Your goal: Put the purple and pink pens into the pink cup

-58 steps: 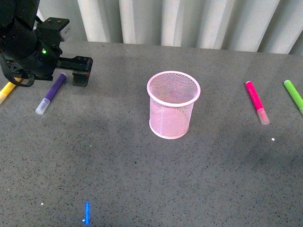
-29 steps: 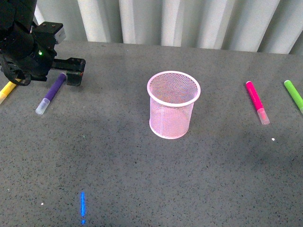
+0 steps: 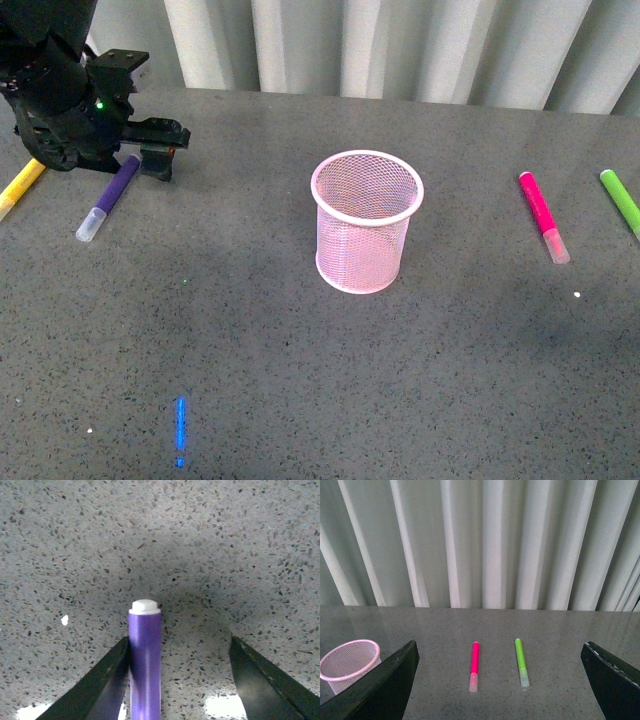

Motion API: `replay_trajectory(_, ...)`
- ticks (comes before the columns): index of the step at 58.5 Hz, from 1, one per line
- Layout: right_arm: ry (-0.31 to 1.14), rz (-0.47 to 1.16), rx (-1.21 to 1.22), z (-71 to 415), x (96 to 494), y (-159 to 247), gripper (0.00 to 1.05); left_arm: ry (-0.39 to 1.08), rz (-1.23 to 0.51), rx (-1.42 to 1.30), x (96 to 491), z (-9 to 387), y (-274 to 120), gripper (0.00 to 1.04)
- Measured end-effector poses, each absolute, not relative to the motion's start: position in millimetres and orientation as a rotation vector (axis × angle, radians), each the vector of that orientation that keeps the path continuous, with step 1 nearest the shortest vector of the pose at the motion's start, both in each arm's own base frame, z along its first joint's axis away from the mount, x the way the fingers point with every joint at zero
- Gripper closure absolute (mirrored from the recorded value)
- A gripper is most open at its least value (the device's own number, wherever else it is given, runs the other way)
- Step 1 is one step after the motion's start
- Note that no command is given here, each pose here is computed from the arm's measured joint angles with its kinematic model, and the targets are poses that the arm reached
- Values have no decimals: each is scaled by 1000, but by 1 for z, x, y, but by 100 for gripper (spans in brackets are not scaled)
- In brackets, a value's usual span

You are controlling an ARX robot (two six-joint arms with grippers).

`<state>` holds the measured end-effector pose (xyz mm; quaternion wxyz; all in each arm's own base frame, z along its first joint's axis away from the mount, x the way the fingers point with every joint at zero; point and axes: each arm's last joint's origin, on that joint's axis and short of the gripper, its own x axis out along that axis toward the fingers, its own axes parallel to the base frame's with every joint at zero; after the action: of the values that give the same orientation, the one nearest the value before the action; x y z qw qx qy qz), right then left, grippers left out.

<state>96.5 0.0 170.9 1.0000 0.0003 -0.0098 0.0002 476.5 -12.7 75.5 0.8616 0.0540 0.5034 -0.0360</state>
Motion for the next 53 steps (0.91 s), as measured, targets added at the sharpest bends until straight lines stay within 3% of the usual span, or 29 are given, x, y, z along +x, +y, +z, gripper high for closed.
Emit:
replay_trajectory(10, -20, 0, 1, 171, 97, 0, 7, 1074, -77, 108, 476, 75, -17, 68)
replay_trajectory(17, -20, 0, 1, 171, 97, 0, 7, 1083, -71, 100, 473, 74, -17, 90)
replay_trajectory(41, -20, 0, 1, 171, 97, 0, 7, 979, -126, 12, 446, 76, -18, 92)
replay_trajectory(53, -20, 1, 1, 171, 97, 0, 7, 652, -204, 36, 419, 117, -39, 92)
